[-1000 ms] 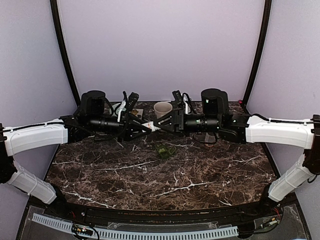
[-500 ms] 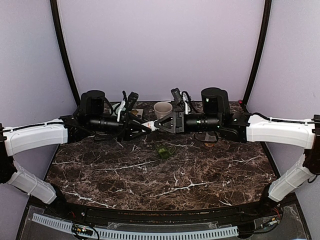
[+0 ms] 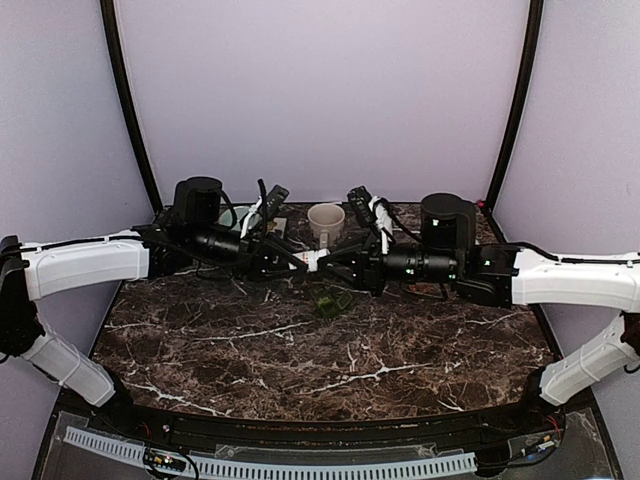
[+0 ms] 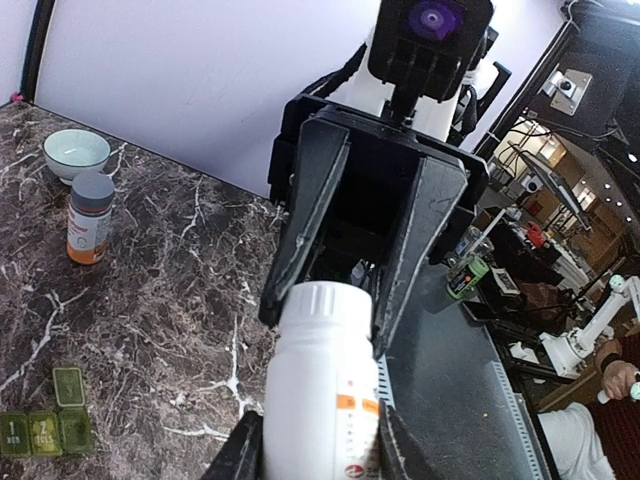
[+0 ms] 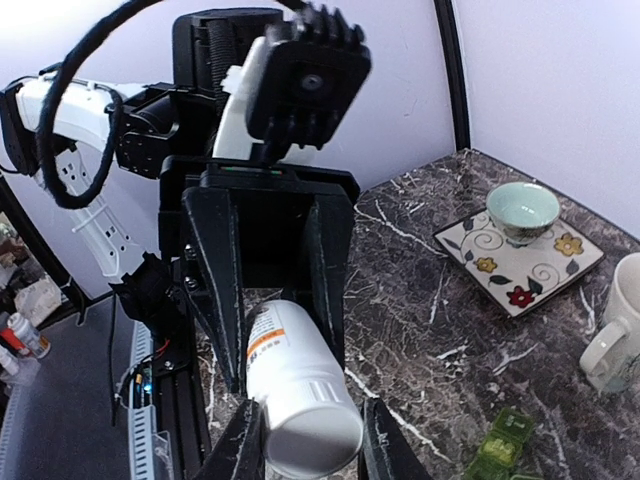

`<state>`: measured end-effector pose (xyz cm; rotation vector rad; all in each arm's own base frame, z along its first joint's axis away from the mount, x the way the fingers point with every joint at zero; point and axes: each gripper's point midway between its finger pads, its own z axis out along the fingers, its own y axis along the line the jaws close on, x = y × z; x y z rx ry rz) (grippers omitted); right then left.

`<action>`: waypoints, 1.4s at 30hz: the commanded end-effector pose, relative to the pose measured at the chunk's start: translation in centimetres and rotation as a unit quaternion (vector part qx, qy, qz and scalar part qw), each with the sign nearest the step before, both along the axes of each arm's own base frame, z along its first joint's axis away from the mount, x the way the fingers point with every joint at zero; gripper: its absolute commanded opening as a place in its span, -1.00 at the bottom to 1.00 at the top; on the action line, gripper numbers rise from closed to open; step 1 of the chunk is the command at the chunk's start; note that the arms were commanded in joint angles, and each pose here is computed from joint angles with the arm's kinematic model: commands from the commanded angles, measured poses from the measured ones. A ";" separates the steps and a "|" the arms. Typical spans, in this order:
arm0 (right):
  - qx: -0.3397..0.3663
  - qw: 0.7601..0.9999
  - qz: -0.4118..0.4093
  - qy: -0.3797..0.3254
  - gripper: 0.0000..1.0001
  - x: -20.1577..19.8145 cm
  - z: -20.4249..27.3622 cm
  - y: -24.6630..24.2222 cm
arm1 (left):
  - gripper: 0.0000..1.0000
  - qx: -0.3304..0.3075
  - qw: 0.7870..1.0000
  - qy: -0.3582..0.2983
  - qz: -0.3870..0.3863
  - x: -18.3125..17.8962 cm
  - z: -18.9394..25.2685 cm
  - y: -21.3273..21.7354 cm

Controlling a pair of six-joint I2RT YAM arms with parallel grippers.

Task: Sort the pills into containers
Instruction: Unscrew the lid of the pill bottle.

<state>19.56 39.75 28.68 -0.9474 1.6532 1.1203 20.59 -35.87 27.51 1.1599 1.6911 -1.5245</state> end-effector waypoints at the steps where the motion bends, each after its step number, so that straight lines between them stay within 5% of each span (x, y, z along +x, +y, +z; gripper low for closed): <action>1: -0.019 0.997 -0.020 -0.066 -0.87 0.5 -0.2 -0.5 | -1.00 -0.039 0.997 0.019 -0.068 -1.5 3.2 -0.2; 42: 0.047 0.996 -0.026 -0.066 -0.79 -0.2 2.6 -1.3 | -1.00 -0.063 0.993 0.026 -0.099 -3.2 4.2 0.7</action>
